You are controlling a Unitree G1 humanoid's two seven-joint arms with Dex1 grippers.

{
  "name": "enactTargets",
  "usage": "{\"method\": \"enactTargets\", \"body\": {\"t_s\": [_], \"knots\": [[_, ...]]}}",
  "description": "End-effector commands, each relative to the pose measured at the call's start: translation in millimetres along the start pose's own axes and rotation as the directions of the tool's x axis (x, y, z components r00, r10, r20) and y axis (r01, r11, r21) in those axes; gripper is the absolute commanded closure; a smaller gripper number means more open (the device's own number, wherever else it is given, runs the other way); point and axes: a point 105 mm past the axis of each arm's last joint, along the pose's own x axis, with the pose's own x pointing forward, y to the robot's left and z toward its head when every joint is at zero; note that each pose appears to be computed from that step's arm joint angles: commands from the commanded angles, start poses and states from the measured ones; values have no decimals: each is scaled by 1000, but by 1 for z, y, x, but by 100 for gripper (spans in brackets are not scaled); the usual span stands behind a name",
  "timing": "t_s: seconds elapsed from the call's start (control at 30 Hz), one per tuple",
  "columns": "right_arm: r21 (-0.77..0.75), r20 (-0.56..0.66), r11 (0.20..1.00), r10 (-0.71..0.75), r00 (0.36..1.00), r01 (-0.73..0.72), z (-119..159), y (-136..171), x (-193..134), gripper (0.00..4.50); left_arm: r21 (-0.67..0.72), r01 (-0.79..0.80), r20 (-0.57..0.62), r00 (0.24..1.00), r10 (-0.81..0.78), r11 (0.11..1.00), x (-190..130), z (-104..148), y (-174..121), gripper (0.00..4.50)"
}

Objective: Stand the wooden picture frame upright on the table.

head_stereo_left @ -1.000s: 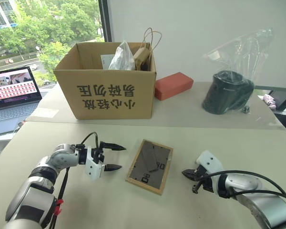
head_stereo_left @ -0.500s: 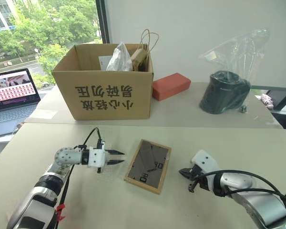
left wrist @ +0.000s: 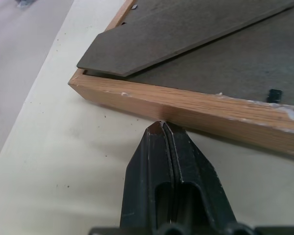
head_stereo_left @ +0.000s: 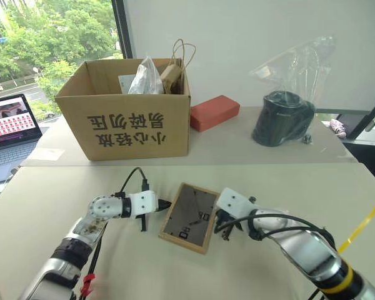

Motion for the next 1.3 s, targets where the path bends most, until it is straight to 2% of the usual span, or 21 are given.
{"method": "enactTargets", "body": {"t_s": [0.03, 0.17, 0.3, 0.43, 0.53, 0.6, 0.63, 0.67, 0.73, 0.77, 0.83, 0.97, 1.1, 1.3], "knots": [[-25, 45, 997, 72, 996, -71, 18, 12, 8, 450, -16, -44, -37, 998, 43, 999, -17, 1, -3, 445], [-46, 63, 993, 109, 992, -106, 26, 17, 13, 450, -61, -88, -100, 992, 82, 994, -35, -5, -14, 445], [-41, 41, 992, 125, 991, -124, 20, 20, 16, 450, -66, -104, -156, 983, 93, 992, -45, -11, -23, 445], [-9, 7, 992, 126, 992, -126, 5, 18, 9, 450, -60, -135, -209, 971, 120, 989, -55, -19, -21, 445], [11, -25, 991, 132, 991, -132, -12, 19, 3, 450, 7, -149, -240, 960, 146, 989, -71, -25, -13, 445], [36, -13, 989, 147, 989, -147, -15, 22, -1, 450, 110, -152, -199, 965, 172, 982, -76, -18, -5, 394], [55, 4, 984, 169, 986, -169, -14, 26, -2, 450, 219, -132, -159, 973, 169, 967, -78, -12, -4, 378], [77, 27, 978, 195, 980, -196, -11, 31, -4, 450, 325, -119, -117, 979, 164, 938, -79, -6, -4, 332], [125, 95, 956, 253, 963, -264, -1, 41, -7, 450, 555, -113, -2, 991, 137, 824, -80, 8, -9, 259], [148, 125, 946, 271, 954, -288, 3, 44, -8, 450, 628, -117, 55, 993, 106, 770, -80, 14, -14, 228], [184, 161, 932, 286, 945, -313, 8, 47, -7, 450, 697, -121, 139, 990, 33, 707, -78, 19, -25, 156], [238, 182, 907, 311, 933, -349, 11, 51, -6, 450, 747, -105, 216, 972, -90, 656, -64, 19, -42, 34], [257, 173, 904, 305, 937, -342, 10, 49, -4, 450, 768, -63, 220, 960, -171, 637, -45, 17, -50, 34], [266, 162, 910, 283, 945, -318, 9, 47, -4, 450, 775, -94, 251, 954, -167, 625, -30, 21, -40, 34]]}}
